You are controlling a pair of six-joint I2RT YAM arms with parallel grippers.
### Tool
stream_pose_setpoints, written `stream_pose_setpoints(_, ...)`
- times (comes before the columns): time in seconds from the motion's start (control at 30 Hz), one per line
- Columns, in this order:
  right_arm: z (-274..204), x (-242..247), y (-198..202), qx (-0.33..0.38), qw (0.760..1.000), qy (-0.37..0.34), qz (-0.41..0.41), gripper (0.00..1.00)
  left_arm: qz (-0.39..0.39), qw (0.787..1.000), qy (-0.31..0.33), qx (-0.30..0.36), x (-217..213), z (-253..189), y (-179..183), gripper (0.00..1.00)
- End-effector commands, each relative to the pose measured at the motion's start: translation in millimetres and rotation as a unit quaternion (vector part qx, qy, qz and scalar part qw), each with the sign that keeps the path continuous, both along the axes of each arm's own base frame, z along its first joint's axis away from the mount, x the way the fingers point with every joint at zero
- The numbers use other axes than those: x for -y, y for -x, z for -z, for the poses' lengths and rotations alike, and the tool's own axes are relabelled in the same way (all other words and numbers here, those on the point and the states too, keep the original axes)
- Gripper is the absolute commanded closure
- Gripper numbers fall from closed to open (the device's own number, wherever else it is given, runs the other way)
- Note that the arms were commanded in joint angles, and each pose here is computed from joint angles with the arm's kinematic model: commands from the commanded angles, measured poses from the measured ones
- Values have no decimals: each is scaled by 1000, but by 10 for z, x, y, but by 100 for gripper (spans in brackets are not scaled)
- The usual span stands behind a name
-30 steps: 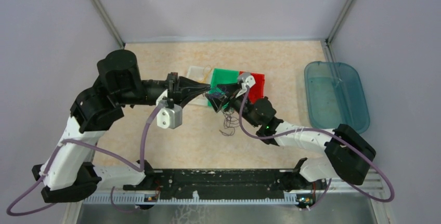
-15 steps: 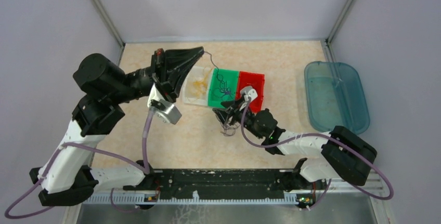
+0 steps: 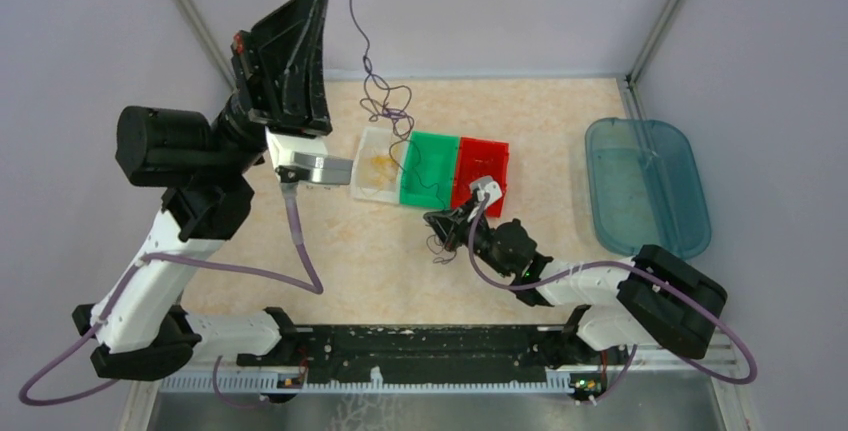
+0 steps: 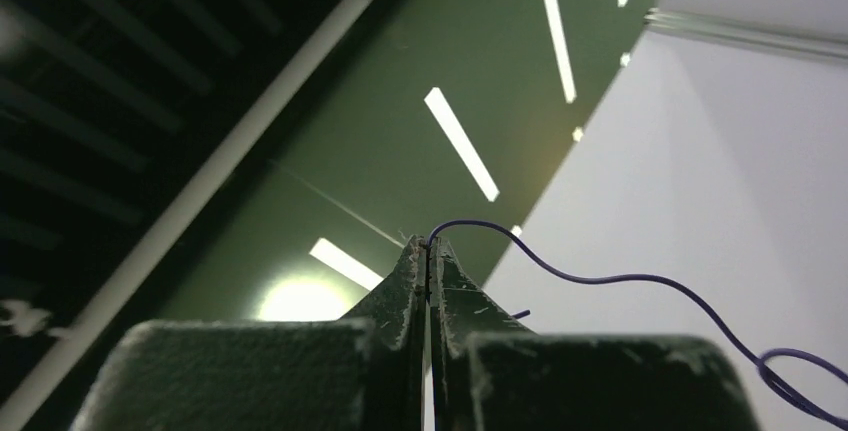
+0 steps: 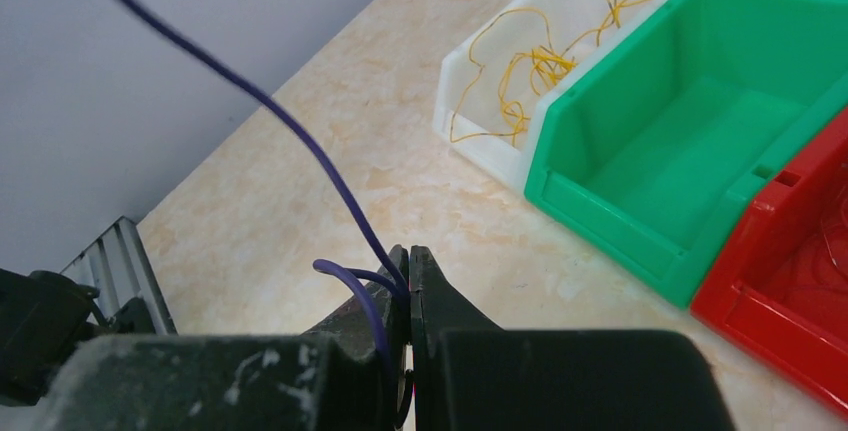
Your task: Untangle the cables
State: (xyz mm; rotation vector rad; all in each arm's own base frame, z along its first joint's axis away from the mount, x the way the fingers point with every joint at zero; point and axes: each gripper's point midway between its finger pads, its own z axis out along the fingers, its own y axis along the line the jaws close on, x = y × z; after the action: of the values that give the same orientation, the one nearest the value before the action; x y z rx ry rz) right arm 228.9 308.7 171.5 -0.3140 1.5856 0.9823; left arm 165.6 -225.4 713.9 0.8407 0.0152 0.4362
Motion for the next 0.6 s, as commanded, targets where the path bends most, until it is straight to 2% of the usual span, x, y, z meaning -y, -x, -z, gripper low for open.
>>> stream_pose_setpoints(0.0, -10, 6, -51, -14, 1000, -3, 22, 100, -40, 990, 93, 99, -440, -510, 309, 100)
stream_pose_setpoints(0.13, 277, 52, -118, -55, 997, 32, 49, 100, -56, 971, 159, 170, -705, -929, 555, 100)
stream_pose_setpoints(0.3, 456, 108, -116, -73, 995, 42, 61, 100, -71, 953, 208, 209, -1002, -1394, 777, 100)
stream_pose_setpoints(0.43, 400, 79, -87, -56, 996, 49, 50, 100, -62, 972, 169, 154, -887, -1272, 615, 100)
stream_pose_setpoints(0.5, 286, -30, -29, -39, 998, 48, 18, 100, -33, 989, 118, 87, -710, -1051, 460, 100)
stream_pose_setpoints(0.57, 101, -207, 96, -2, 998, 57, -34, 85, 12, 998, 53, -7, -478, -691, 297, 100)
